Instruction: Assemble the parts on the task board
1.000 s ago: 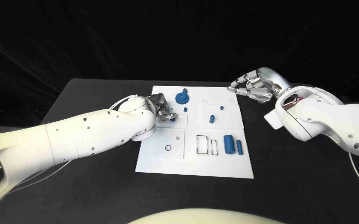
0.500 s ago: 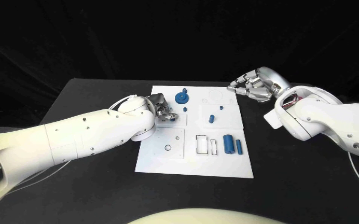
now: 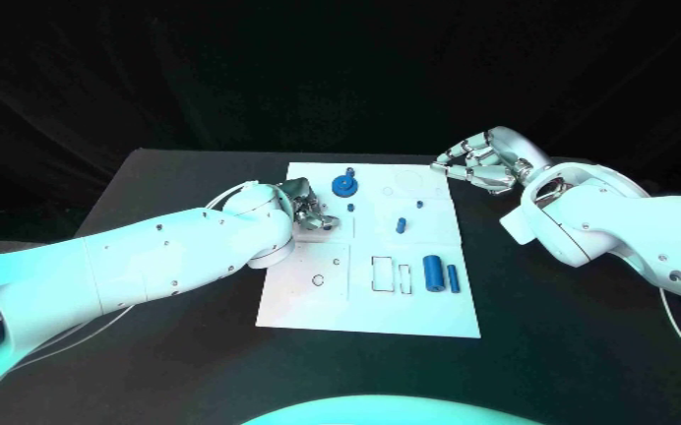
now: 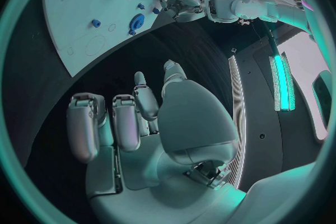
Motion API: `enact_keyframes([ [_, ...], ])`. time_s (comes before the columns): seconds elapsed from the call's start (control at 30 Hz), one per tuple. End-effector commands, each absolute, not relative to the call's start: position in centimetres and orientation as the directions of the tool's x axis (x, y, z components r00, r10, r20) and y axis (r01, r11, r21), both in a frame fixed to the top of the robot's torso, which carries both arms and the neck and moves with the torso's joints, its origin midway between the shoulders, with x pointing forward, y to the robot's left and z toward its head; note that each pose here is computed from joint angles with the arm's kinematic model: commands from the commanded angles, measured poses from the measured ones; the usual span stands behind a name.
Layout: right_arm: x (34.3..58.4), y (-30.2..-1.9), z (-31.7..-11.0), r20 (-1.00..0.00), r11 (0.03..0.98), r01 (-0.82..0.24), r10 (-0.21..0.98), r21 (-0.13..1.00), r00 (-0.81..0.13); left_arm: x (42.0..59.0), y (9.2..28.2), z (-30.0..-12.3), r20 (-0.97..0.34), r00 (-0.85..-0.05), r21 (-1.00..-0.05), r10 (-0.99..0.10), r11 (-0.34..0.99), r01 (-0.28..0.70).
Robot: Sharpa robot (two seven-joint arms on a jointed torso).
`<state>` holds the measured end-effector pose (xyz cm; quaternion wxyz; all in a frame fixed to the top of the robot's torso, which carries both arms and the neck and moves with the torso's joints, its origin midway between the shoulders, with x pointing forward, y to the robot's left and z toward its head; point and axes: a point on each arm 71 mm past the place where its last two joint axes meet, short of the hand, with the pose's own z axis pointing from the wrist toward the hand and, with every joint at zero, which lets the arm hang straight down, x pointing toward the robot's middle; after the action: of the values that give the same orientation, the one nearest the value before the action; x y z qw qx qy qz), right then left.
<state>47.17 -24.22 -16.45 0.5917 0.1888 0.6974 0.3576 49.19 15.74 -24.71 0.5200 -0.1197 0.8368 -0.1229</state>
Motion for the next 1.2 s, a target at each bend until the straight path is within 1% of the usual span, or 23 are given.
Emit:
enact_keyframes([
  [0.03,47.1,-24.2,-16.4,-0.696,0.676,-0.172,0.681,0.717,-0.228,49.2,15.8,-24.8,-0.837,-0.429,-0.335,-0.338,0.938,-0.085],
  [0.4,47.2,-24.2,-16.4,-0.697,0.676,-0.171,0.681,0.716,-0.226,49.2,15.8,-24.7,-0.832,-0.42,-0.357,-0.362,0.929,-0.093],
  [0.6,47.2,-24.4,-16.5,-0.698,0.678,-0.169,0.681,0.716,-0.223,49.2,15.8,-24.4,-0.828,-0.414,-0.374,-0.379,0.922,-0.097],
  [1.07,47.3,-24.6,-16.6,-0.699,0.681,-0.163,0.681,0.714,-0.218,49.4,16.3,-22.4,-0.805,-0.424,-0.407,-0.415,0.906,-0.116],
  [1.2,47.4,-24.6,-16.7,-0.699,0.681,-0.161,0.682,0.714,-0.217,49.8,16.6,-21.4,-0.801,-0.421,-0.417,-0.426,0.901,-0.12],
])
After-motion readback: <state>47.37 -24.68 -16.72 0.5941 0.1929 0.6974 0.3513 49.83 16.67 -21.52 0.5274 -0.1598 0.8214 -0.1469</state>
